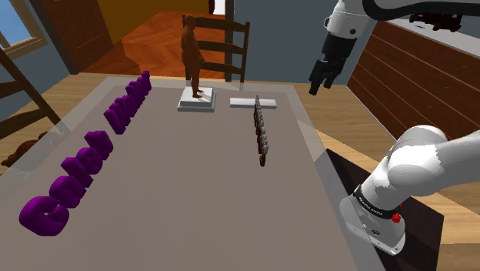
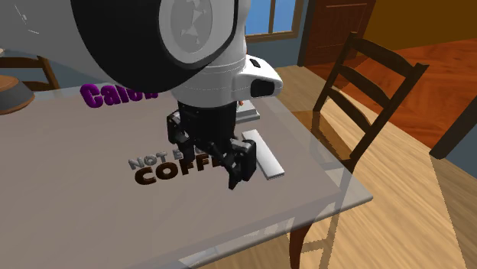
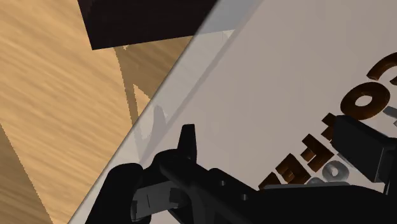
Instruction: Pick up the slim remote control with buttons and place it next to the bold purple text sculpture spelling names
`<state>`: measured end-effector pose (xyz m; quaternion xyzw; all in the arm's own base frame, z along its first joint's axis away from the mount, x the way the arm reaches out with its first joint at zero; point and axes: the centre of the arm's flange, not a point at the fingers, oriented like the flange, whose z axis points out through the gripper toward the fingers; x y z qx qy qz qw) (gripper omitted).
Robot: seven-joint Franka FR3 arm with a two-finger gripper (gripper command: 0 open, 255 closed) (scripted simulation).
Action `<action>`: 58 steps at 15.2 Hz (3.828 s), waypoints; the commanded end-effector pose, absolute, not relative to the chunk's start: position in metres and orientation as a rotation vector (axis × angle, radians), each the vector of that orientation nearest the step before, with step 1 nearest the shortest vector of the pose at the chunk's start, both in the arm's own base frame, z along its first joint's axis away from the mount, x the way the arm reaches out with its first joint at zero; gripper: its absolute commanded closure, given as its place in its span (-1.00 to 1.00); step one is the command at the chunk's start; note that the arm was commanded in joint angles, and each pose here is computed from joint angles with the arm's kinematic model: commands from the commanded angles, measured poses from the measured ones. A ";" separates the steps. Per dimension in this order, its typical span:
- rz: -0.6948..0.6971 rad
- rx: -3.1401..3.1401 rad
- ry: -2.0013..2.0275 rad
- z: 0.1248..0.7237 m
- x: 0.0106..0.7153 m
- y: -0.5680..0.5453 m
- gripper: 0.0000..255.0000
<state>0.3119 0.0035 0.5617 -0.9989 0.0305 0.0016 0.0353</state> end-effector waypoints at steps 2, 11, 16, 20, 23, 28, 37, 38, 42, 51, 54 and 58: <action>0.005 -3.073 0.048 0.555 0.323 0.000 -1.00; 0.008 -3.071 -0.362 0.500 0.428 -0.015 -1.00; 0.009 -3.047 -0.590 0.470 0.486 -0.011 -1.00; 0.010 -3.016 -0.771 0.445 0.533 -0.003 -1.00; 0.011 -2.985 -0.906 0.427 0.567 0.007 -1.00; 0.011 -2.970 -0.965 0.404 0.581 0.013 -1.00; 0.011 -2.970 -0.965 0.379 0.581 0.013 -1.00; 0.011 -2.970 -0.965 0.379 0.581 0.013 -1.00; 0.011 -2.970 -0.965 0.379 0.581 0.013 1.00; 0.011 -2.970 -0.965 0.385 0.581 0.013 1.00; 0.011 -2.970 -0.965 0.400 0.581 0.013 1.00; 0.011 -2.970 -0.965 0.422 0.581 0.013 1.00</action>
